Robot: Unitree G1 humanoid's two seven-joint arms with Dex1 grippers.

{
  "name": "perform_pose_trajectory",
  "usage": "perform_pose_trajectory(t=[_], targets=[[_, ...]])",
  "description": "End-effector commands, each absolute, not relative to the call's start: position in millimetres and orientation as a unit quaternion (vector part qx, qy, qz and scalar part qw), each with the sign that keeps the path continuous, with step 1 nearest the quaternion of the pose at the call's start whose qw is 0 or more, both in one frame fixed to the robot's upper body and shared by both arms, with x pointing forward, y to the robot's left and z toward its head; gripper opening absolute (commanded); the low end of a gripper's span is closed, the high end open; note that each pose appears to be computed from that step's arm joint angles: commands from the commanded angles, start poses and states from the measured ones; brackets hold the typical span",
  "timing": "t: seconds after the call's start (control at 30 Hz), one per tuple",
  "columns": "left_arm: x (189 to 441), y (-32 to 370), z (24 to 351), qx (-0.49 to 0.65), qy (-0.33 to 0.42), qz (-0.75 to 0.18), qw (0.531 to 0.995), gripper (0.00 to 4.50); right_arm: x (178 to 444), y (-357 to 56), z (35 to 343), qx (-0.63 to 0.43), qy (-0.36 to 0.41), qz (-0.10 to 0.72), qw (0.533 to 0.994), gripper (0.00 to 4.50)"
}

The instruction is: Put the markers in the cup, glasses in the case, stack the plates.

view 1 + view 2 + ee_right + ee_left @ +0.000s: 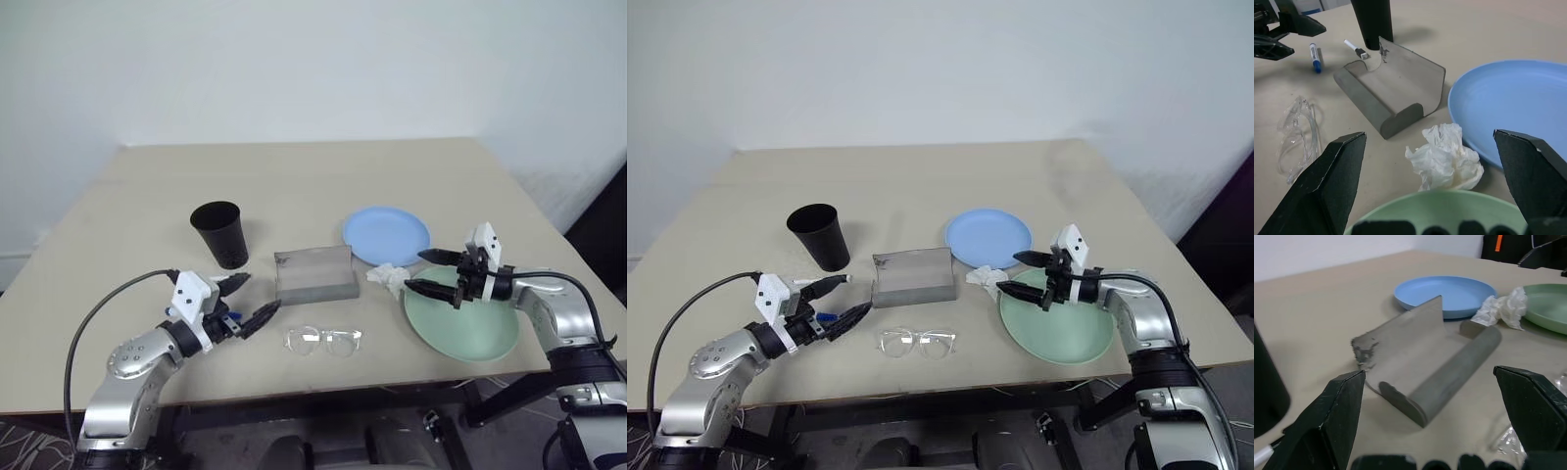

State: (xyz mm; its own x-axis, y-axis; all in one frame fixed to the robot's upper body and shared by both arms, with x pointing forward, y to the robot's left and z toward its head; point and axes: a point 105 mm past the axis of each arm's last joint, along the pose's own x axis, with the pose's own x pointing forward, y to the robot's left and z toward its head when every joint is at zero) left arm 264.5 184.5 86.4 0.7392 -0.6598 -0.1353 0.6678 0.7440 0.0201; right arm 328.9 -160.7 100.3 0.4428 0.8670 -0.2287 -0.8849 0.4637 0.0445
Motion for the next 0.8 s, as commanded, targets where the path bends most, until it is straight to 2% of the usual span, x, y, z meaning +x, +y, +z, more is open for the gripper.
perform_pose_trajectory(t=[0.03,0.3,0.8], targets=[[262,176,97,0.038,0.039,-0.368,0.928,4.46,336,-164,119,-0.058,0.078,0.513,0.853,4.5],[266,169,101,0.037,0.035,-0.379,0.924,4.46,342,-173,124,-0.073,0.072,0.489,0.866,4.5],[270,165,104,0.038,0.03,-0.399,0.916,4.46,331,-185,119,-0.071,0.079,0.446,0.889,4.5]])
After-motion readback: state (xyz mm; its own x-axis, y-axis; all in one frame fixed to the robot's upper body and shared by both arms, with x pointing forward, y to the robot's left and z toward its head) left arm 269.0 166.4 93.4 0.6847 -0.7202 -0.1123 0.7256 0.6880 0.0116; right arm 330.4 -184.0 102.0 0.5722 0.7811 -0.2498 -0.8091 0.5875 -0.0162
